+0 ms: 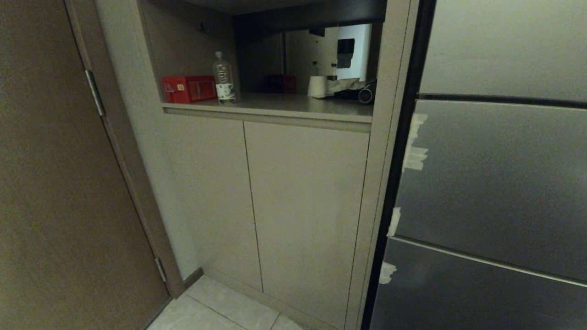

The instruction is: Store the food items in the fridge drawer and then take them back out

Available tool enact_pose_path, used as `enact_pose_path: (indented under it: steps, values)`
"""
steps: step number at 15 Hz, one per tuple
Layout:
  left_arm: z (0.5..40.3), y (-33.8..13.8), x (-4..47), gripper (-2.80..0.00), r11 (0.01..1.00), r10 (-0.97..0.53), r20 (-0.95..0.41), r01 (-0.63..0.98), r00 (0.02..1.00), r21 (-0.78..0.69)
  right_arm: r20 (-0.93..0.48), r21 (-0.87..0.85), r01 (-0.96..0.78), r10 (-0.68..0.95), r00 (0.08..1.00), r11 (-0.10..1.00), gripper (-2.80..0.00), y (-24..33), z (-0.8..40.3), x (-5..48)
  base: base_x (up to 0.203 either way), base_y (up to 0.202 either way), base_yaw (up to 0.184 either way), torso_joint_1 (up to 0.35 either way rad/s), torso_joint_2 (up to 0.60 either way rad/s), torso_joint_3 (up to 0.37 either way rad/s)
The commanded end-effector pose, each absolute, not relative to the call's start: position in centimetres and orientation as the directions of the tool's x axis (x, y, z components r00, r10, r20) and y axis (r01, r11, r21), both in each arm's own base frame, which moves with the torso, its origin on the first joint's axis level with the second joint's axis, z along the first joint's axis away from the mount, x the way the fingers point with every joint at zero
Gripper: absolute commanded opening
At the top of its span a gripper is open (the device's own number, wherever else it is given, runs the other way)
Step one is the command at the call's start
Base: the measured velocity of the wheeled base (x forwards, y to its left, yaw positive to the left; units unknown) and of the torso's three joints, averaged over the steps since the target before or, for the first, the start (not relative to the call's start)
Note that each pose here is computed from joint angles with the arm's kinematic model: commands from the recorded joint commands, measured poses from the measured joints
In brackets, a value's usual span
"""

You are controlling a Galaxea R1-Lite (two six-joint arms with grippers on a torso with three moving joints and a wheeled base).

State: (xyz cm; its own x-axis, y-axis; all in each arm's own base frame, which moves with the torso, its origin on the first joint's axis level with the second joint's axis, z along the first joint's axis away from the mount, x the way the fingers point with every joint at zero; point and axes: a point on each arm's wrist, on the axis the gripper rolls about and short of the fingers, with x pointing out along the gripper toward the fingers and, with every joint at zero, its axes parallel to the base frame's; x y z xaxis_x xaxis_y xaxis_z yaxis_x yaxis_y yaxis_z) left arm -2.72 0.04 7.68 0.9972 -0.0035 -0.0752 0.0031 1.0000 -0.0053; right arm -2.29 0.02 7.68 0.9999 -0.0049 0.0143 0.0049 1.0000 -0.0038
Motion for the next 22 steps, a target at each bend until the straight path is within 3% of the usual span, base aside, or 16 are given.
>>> enact_pose_path:
  steps: [1,9,15,22]
  values:
    - [7.67,0.04,-2.74,-2.8,1.0,-0.003,-0.074,0.003,0.997,-0.006,0.011,-0.005,0.005,-0.005,1.0,1.0,-2.8,0.02,7.6,-2.26,0.196,0.0,-0.006,-0.002,0.0,-0.001]
    - [7.67,0.04,-2.74,-2.8,1.0,-0.003,-0.074,0.003,0.997,-0.006,0.011,-0.005,0.005,-0.005,1.0,1.0,-2.8,0.02,7.6,-2.26,0.189,0.0,0.0,0.004,0.0,0.003]
    - [7.67,0.04,-2.74,-2.8,1.0,-0.003,-0.074,0.003,0.997,-0.006,0.011,-0.003,0.005,-0.005,1.0,1.0,-2.8,0.02,7.6,-2.26,0.008,0.001,-0.015,0.003,0.0,0.0]
    - [7.68,0.04,-2.73,-2.8,1.0,-0.003,-0.075,0.003,0.997,-0.004,0.011,0.003,0.009,-0.009,1.0,1.0,-2.8,0.01,7.6,-2.26,-0.001,0.008,-0.173,0.003,0.0,0.002]
